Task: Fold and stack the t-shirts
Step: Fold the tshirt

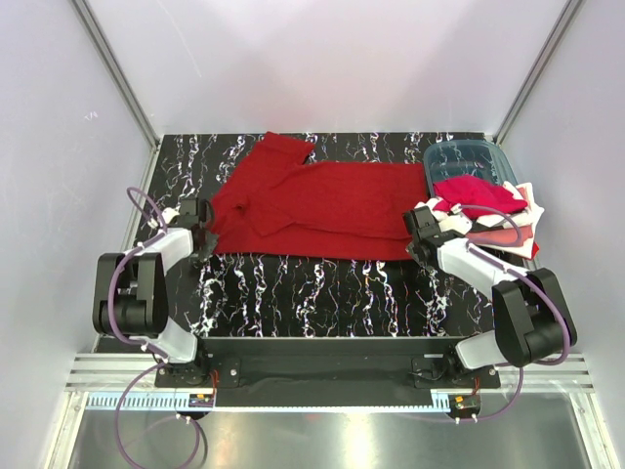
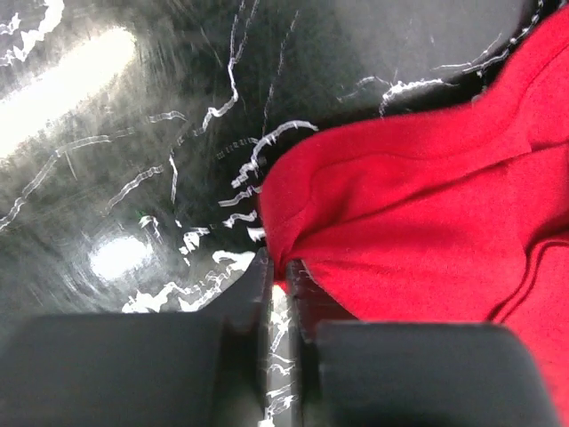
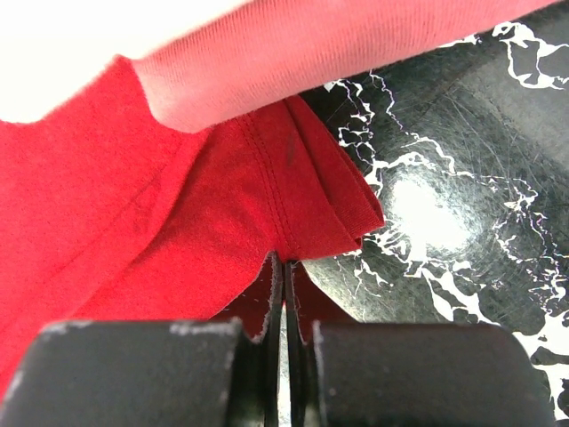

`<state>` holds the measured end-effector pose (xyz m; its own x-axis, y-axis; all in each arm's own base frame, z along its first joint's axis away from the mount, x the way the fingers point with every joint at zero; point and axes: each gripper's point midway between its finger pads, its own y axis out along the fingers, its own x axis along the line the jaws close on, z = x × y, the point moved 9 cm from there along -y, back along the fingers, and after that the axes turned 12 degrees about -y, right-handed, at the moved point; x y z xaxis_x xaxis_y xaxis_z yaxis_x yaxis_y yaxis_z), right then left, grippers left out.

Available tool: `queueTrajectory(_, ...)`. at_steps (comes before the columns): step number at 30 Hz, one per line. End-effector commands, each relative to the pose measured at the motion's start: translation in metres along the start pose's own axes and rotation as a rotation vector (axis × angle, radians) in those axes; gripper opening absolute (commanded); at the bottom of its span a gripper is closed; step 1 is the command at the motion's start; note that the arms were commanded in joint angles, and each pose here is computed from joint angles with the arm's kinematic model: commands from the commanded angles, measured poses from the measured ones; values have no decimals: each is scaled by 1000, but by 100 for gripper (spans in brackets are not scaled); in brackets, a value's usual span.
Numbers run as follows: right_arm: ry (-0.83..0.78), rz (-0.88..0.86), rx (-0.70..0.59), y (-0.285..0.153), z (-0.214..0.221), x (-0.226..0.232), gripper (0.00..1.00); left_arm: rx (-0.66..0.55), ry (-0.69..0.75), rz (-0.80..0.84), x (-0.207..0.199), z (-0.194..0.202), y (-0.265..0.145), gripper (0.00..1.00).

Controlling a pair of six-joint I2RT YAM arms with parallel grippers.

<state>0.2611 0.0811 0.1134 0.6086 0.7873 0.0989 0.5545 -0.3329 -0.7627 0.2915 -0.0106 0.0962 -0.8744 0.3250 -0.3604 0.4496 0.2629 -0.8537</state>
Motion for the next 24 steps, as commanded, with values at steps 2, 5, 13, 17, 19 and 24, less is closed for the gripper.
queueTrajectory(2,31,4,-40,-6,-8,-7,1,-42,-50,16,-9,-19,1,0)
queueTrajectory(5,40,6,-45,-7,-9,-9,1,-64,-113,-37,7,-29,-1,0)
queueTrajectory(13,41,-4,-55,-10,-13,-10,0,-125,-160,40,19,-39,-25,29)
queueTrajectory(17,37,-3,-51,-10,-13,-10,0,-95,-128,58,27,-33,-32,67)
queueTrajectory(19,35,-4,-52,-11,-14,-10,0,-80,-121,89,31,-29,-40,67)
queueTrajectory(24,35,-9,-50,-10,-14,-8,0,-112,-123,233,39,-24,-74,68)
